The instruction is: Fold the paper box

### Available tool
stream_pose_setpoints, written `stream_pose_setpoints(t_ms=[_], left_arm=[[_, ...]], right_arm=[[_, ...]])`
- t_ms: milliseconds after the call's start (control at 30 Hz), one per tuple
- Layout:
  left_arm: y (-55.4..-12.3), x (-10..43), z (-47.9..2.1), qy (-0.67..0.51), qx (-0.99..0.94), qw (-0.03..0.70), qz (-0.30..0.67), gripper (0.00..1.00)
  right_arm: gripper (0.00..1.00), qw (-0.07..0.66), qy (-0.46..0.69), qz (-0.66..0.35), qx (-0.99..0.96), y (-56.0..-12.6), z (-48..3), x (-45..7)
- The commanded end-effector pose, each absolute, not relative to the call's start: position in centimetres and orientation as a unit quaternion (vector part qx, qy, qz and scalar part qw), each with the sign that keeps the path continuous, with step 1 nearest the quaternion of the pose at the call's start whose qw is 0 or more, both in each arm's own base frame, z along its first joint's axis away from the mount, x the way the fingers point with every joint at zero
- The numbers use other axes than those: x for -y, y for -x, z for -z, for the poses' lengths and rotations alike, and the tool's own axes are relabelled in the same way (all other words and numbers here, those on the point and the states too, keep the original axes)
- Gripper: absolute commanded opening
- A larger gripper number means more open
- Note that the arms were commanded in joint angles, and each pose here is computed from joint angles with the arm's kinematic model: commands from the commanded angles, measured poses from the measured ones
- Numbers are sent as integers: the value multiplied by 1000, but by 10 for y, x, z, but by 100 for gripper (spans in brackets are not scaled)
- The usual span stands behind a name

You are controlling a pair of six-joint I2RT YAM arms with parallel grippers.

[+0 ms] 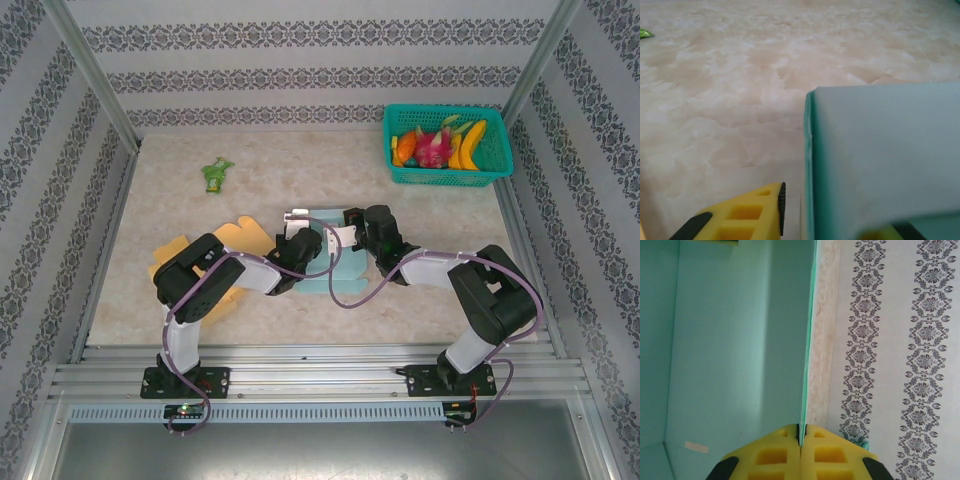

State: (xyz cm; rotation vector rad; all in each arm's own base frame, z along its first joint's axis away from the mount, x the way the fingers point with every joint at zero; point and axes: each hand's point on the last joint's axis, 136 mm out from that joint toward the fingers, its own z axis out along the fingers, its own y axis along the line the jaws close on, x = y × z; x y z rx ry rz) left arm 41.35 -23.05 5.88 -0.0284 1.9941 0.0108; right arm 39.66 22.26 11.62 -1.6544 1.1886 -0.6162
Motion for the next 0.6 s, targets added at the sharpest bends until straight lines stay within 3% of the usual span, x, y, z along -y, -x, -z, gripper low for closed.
stream_pose_setpoints(t_ms=[0, 400, 567], left_arm=[[-412, 214, -53, 19, -848, 530, -7, 28], [-414, 214, -35, 31, -851, 524, -8, 41], [-417, 202, -38, 58, -848, 524, -46, 25]], right_arm=[[0, 451, 696, 230, -509, -385, -88, -216], [0, 451, 699, 227, -507, -384, -86, -220], [0, 449, 699, 231, -507, -385, -86, -219]])
